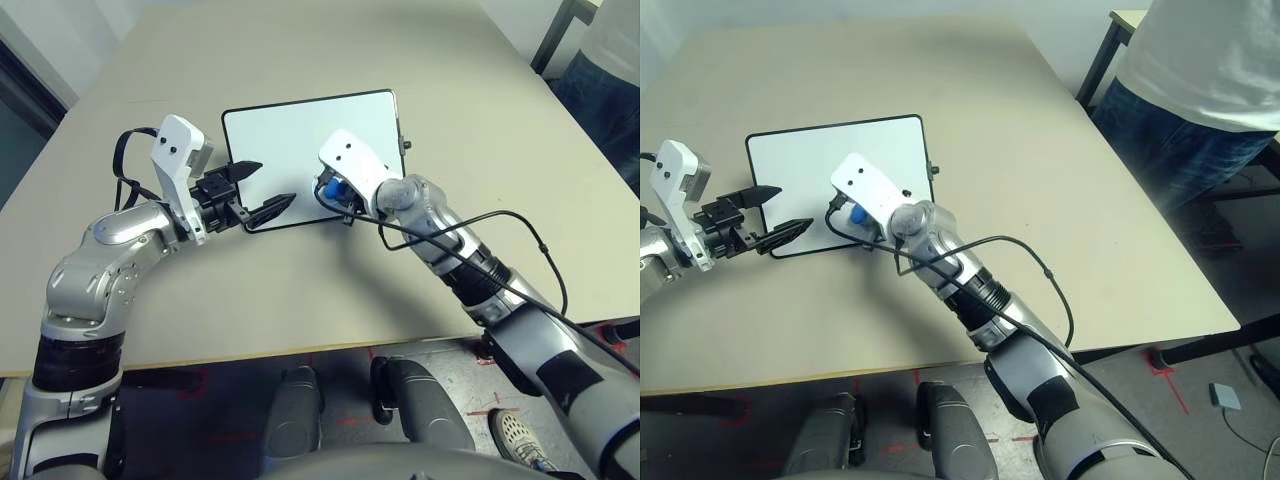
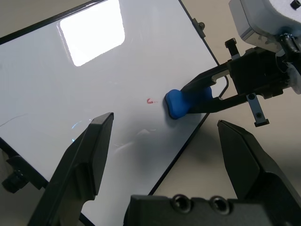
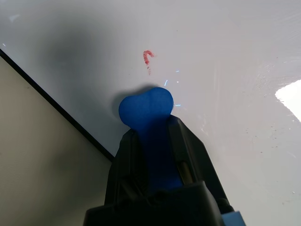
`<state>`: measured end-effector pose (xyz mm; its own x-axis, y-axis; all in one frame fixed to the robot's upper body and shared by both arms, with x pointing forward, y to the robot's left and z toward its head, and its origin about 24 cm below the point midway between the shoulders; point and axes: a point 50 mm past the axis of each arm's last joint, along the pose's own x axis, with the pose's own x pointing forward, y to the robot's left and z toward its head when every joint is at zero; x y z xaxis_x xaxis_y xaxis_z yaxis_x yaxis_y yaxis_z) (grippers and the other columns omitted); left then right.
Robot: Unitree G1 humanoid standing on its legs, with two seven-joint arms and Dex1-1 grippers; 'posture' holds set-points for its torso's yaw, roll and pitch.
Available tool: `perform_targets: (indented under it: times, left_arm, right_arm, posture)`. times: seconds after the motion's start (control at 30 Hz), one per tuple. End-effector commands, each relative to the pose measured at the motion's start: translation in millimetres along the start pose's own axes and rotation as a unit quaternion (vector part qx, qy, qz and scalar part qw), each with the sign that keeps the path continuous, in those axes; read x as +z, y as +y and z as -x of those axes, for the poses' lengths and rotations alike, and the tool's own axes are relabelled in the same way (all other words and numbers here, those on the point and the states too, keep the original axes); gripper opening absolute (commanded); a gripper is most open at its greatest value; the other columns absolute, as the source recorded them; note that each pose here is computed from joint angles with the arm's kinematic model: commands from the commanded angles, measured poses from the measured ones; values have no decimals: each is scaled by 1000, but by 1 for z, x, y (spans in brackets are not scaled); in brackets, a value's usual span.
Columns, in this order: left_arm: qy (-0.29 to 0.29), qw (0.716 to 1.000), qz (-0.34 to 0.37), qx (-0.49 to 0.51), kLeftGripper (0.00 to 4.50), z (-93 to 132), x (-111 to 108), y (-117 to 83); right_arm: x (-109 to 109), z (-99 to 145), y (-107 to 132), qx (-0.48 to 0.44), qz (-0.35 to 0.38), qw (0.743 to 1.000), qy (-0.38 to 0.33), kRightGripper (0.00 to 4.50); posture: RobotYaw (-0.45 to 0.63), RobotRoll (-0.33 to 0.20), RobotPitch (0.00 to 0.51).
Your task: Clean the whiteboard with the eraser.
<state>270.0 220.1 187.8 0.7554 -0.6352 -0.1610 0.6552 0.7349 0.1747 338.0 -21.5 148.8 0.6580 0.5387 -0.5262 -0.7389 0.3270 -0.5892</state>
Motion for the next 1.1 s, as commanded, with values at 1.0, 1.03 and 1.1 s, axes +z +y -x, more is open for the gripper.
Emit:
perform_targets:
  times: [1.0, 1.03, 1.1]
  left_arm:
    - [3, 1000, 1, -2, 4500, 2, -3, -2]
    - [3, 1000, 1, -2, 4500, 2, -2, -2]
    - [3, 1000, 0, -2, 4500, 2, -2, -2]
  right_arm:
    - [-1, -9, 6, -2, -6, 1000, 14, 799]
    - [0, -9, -1, -16, -11, 1000, 10, 799]
    - [4, -7, -12, -38, -18, 999, 1, 799]
  posture:
    - [177, 0, 167]
    - [177, 0, 167]
    - [177, 0, 166]
